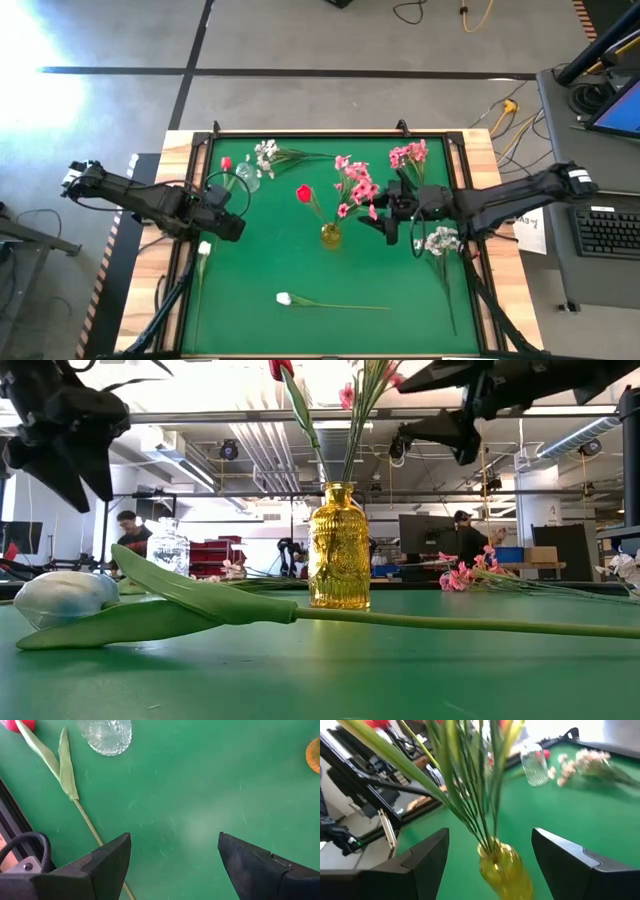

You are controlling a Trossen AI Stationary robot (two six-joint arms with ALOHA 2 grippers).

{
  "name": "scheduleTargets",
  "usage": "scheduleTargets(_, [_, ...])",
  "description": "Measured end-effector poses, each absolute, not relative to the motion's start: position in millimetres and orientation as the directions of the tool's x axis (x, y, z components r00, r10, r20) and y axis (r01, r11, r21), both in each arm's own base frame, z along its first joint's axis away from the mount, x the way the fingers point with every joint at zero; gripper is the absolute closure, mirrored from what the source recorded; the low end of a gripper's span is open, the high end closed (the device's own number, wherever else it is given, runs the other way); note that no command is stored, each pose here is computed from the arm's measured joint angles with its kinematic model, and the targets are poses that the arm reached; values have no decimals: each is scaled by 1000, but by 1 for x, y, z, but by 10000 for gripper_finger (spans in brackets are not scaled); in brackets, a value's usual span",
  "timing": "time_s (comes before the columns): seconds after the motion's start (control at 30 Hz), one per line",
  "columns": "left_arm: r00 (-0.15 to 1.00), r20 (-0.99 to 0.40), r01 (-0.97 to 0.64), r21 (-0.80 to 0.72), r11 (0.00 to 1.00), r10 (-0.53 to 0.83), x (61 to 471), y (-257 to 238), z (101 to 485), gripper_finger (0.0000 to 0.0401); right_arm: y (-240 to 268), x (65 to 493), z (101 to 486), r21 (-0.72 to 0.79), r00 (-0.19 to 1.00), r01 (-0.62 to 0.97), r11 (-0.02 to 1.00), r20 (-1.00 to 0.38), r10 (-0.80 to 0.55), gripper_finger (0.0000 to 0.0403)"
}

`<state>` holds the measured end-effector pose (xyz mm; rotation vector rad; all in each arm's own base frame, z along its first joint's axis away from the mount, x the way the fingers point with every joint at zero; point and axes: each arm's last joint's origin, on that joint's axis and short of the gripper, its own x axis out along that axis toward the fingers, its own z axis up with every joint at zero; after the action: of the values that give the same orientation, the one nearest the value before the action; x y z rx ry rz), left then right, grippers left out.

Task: Sort flowers into vase by color
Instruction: Put the bottom white flowers into the transparent vase

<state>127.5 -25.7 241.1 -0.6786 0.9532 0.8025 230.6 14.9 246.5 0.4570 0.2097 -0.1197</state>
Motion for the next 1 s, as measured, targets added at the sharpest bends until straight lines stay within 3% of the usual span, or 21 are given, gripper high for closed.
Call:
scheduleTargets(0.37, [329, -906, -832, -145, 535, 266, 129, -27, 239, 115, 14, 218, 227, 486, 885, 324, 811, -459, -79, 127])
scheduleTargets(1.0, [281, -917, -822, -77, 565, 283, 138, -29, 232, 115, -14, 204, 207, 509, 721, 628, 589, -665, -194, 161])
